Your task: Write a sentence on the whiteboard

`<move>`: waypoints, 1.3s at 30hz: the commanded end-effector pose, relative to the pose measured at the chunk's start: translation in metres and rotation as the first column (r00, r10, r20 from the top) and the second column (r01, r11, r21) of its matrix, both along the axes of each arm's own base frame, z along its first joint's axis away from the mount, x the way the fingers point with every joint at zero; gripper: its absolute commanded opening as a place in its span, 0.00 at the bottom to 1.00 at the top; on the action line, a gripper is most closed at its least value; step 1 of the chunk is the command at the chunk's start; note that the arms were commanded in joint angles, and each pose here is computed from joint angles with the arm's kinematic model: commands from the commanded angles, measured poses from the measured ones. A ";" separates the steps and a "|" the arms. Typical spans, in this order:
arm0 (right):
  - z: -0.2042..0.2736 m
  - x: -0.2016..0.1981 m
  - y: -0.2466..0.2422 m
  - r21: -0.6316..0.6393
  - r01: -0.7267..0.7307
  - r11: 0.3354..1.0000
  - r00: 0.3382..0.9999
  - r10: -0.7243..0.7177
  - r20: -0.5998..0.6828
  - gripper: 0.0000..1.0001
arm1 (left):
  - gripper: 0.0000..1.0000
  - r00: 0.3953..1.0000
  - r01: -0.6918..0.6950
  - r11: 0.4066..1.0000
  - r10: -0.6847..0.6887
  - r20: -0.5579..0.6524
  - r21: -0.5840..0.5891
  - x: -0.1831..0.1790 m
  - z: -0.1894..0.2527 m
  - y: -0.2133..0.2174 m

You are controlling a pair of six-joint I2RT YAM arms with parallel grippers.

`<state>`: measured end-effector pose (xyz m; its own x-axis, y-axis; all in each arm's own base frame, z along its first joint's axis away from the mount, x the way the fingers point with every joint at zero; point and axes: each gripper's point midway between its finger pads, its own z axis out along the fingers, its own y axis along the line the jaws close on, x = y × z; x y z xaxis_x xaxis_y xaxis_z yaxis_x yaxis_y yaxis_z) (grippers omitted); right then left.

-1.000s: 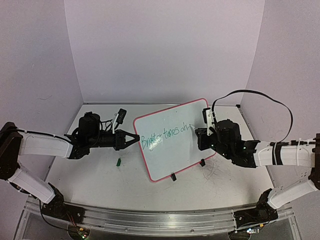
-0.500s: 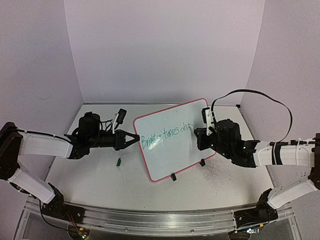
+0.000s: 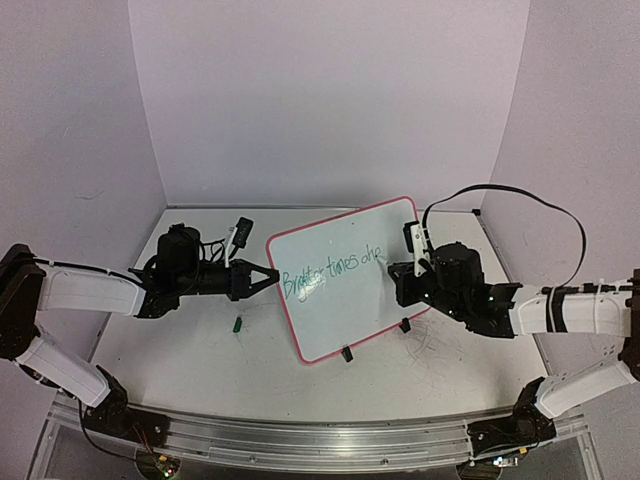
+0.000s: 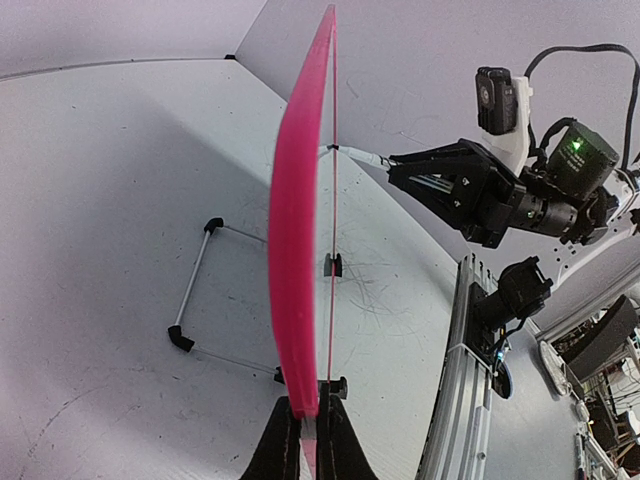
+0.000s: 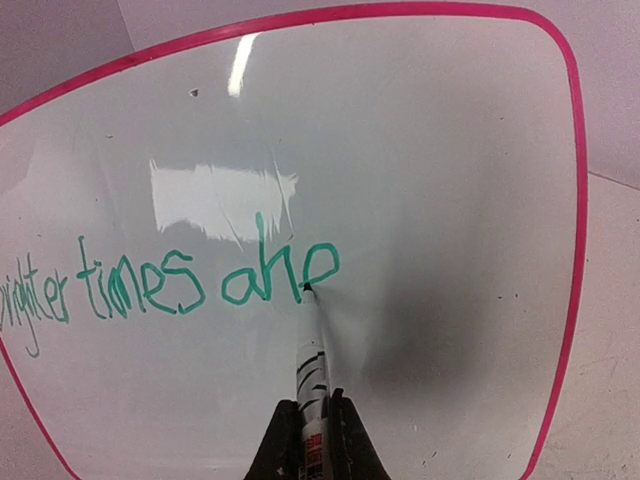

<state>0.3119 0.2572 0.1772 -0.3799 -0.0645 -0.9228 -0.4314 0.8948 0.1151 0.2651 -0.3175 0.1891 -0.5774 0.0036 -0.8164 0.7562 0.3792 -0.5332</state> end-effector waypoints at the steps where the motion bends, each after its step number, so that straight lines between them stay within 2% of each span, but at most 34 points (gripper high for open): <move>1: -0.004 -0.002 -0.009 -0.006 0.033 0.999 0.999 -0.033 -0.014 0.00 | 0.00 0.999 -0.018 1.000 0.017 0.034 0.012 0.005 0.007 0.002; 10: 0.012 0.011 -0.018 0.013 0.122 0.992 0.992 -0.122 0.039 0.00 | 0.00 0.999 -0.019 1.000 0.019 0.033 0.013 0.005 0.006 0.002; 16: 0.039 -0.001 -0.019 0.086 0.057 0.995 0.992 -0.066 0.111 0.00 | 0.00 0.999 -0.020 1.000 0.020 0.037 0.012 0.005 0.007 0.003; 22: 0.027 0.006 -0.017 0.057 0.056 0.997 0.995 -0.060 0.075 0.00 | 0.00 0.999 -0.015 1.000 0.014 0.033 0.015 0.005 0.005 0.002; 39: 0.033 0.024 -0.017 0.054 0.103 0.993 0.989 -0.108 0.105 0.00 | 0.00 0.999 -0.015 1.000 0.014 0.036 0.012 0.005 0.007 0.002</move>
<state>0.3215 0.2375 0.1819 -0.3464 -0.0370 -0.9374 -0.3673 0.9248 0.0992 0.2644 -0.3178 0.1893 -0.5754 0.0066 -0.8179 0.7594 0.3755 -0.5313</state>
